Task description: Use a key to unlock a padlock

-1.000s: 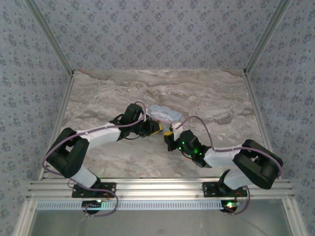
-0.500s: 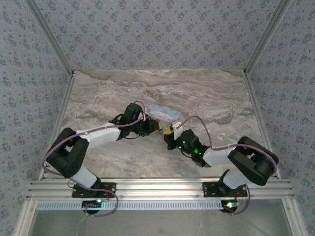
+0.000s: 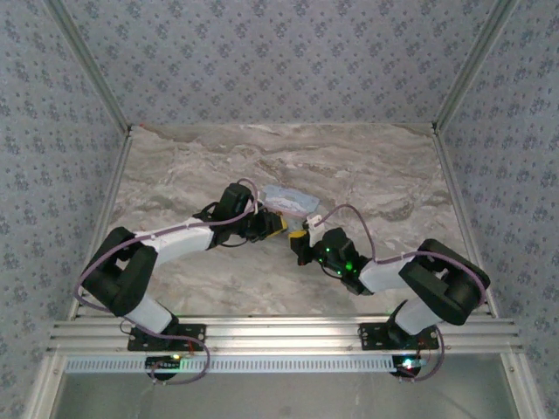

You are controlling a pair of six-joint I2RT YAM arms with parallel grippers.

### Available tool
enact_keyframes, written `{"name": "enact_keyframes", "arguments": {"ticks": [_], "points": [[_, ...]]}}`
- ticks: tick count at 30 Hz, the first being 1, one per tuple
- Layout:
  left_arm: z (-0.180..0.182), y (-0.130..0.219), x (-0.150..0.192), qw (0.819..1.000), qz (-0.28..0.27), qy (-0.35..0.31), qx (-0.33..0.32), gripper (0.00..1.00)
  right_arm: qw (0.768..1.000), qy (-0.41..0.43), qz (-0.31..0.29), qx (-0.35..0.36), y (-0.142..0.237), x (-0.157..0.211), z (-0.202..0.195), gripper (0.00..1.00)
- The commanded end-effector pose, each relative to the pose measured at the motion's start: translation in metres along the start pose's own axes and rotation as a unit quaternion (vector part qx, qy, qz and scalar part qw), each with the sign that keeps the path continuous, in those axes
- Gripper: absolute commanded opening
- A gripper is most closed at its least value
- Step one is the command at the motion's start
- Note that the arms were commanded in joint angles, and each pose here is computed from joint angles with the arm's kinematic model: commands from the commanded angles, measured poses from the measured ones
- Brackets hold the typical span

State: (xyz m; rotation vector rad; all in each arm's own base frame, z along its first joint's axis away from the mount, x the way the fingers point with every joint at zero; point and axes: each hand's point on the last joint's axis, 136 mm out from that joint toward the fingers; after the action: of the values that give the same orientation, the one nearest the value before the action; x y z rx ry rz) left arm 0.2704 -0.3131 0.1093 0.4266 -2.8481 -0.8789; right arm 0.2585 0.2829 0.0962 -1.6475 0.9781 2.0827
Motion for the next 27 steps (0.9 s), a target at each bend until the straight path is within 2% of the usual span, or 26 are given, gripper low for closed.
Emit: {"name": "enact_keyframes", "arguments": {"ticks": [1,13,27], "points": [[-0.032,0.007,0.016,0.998,0.036,-0.017,0.042,0.18,0.998,-0.005,-0.056,-0.031,0.001,-0.029,0.011,0.0],[-0.033,0.008,0.017,0.998,0.04,-0.019,0.041,0.18,0.998,-0.005,-0.059,-0.034,0.002,-0.03,0.009,0.0],[-0.035,0.011,0.023,0.997,0.05,-0.026,0.043,0.18,0.996,0.001,-0.08,-0.029,-0.003,-0.05,-0.008,0.0]]}}
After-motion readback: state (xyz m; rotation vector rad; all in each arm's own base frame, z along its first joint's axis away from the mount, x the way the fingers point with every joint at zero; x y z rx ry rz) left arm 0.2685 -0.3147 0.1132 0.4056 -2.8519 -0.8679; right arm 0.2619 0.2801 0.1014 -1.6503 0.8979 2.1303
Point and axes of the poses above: each hand's point on the last joint's axis, 136 mm out from that joint toward the fingers, its own y axis back along the fingers, its own z axis along the line the jaws close on, x = y × z, and after that the axes turned 13 degrees about y, right-handed
